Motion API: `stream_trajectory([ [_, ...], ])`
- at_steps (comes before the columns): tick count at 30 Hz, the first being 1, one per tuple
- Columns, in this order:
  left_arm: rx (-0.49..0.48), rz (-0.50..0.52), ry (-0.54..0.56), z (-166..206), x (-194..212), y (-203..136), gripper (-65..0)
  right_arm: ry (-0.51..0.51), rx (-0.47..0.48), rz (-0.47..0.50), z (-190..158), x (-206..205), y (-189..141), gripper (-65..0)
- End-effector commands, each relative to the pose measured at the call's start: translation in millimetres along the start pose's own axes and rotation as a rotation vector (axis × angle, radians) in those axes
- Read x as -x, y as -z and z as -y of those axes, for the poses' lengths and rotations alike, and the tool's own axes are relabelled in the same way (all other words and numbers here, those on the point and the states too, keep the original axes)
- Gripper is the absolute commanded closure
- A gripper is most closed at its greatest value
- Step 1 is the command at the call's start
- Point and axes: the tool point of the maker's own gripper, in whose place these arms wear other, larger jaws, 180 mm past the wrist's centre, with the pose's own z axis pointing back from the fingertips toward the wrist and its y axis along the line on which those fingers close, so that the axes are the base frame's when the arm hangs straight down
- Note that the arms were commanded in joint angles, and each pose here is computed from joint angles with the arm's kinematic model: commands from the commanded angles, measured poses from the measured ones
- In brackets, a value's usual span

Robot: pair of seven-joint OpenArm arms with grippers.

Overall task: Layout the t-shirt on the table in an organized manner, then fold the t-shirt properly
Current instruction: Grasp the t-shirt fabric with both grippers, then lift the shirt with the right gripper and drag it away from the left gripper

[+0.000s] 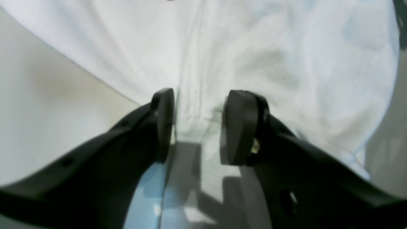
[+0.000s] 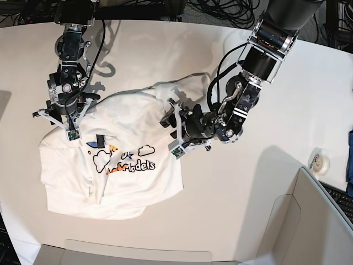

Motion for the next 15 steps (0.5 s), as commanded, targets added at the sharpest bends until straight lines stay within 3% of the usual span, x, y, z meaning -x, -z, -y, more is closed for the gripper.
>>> stream_trajectory([
  [1,0.002,0.007,0.028,3,-9,-4,-26.2,0.011,0.025,0.045,9,-16,-3,-17.6],
  [8,0.033,0.06,0.084,37,-17,-15,-25.2,0.026,0.006,0.046,0,-17,-4,-17.6],
  [15,0.027,0.079,0.138,47,-33,-28,-15.9,0.043,-0.029,0.04,-18,-15,-6,-17.6],
])
